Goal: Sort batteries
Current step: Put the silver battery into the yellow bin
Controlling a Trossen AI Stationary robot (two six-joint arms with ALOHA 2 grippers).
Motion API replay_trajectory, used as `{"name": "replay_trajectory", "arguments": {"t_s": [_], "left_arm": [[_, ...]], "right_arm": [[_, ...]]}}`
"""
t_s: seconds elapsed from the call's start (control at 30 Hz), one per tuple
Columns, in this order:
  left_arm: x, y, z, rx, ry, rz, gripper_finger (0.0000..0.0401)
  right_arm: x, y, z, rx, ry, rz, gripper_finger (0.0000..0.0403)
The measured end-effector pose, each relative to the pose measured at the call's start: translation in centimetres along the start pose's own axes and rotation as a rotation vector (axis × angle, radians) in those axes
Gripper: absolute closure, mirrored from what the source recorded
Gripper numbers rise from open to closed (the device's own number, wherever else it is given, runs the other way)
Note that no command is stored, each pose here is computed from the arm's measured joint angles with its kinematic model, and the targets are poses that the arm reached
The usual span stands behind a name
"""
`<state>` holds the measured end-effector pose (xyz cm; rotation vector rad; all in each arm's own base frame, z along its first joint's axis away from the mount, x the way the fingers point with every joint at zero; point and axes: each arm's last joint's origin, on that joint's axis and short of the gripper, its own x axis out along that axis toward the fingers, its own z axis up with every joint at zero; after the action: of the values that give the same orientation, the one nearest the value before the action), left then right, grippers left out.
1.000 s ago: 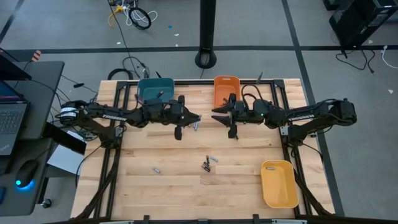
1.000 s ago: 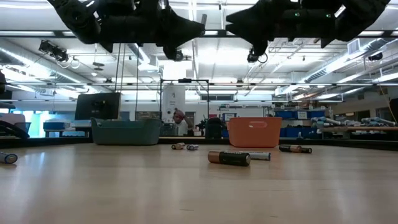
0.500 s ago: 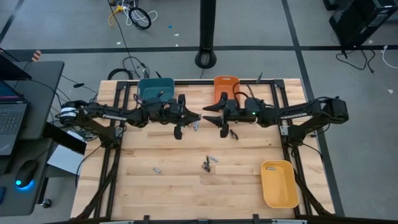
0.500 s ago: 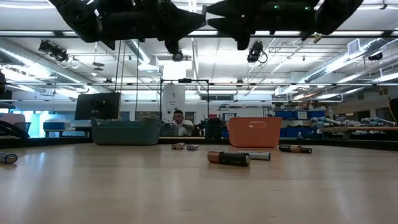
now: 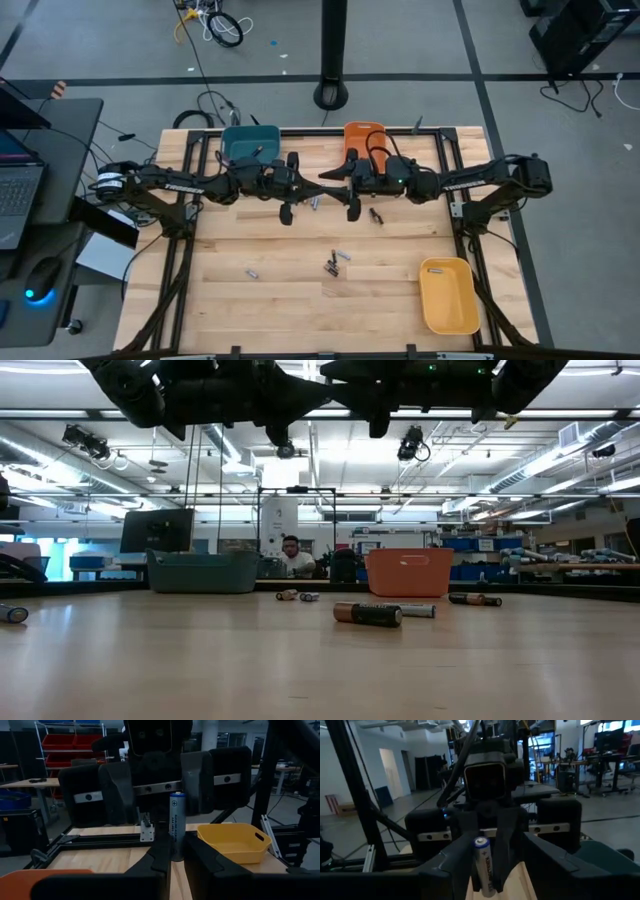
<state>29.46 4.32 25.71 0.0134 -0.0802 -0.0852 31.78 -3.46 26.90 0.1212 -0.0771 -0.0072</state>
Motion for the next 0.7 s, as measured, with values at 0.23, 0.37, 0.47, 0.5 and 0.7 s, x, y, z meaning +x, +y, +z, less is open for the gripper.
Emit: {"name": "replay_trajectory", "arguments": {"t_s": [0.23, 0.37, 0.47, 0.5, 0.7], "left_arm": [[0.0, 0.01, 0.06, 0.002, -0.007, 0.007, 0.0356], [0.0, 0.0, 0.1, 0.0, -0.011, 0.008, 0.0356], [-0.01, 0.0, 0.1, 0.001, -0.012, 0.007, 0.0356], [-0.01, 0.0, 0.09, 0.0, -0.011, 0.007, 0.0356], [-0.01, 0.0, 0.09, 0.001, -0.011, 0.007, 0.0356]], "right_arm": [[0.22, 0.01, -0.32, -0.004, 0.0, 0.028, 0.0299], [0.22, 0.05, -0.29, -0.034, -0.003, 0.029, 0.0346], [0.21, 0.06, -0.3, -0.052, -0.004, 0.029, 0.0355], [0.21, 0.06, -0.3, -0.052, -0.004, 0.029, 0.0355], [0.21, 0.05, -0.31, -0.055, -0.004, 0.029, 0.0353]]}}
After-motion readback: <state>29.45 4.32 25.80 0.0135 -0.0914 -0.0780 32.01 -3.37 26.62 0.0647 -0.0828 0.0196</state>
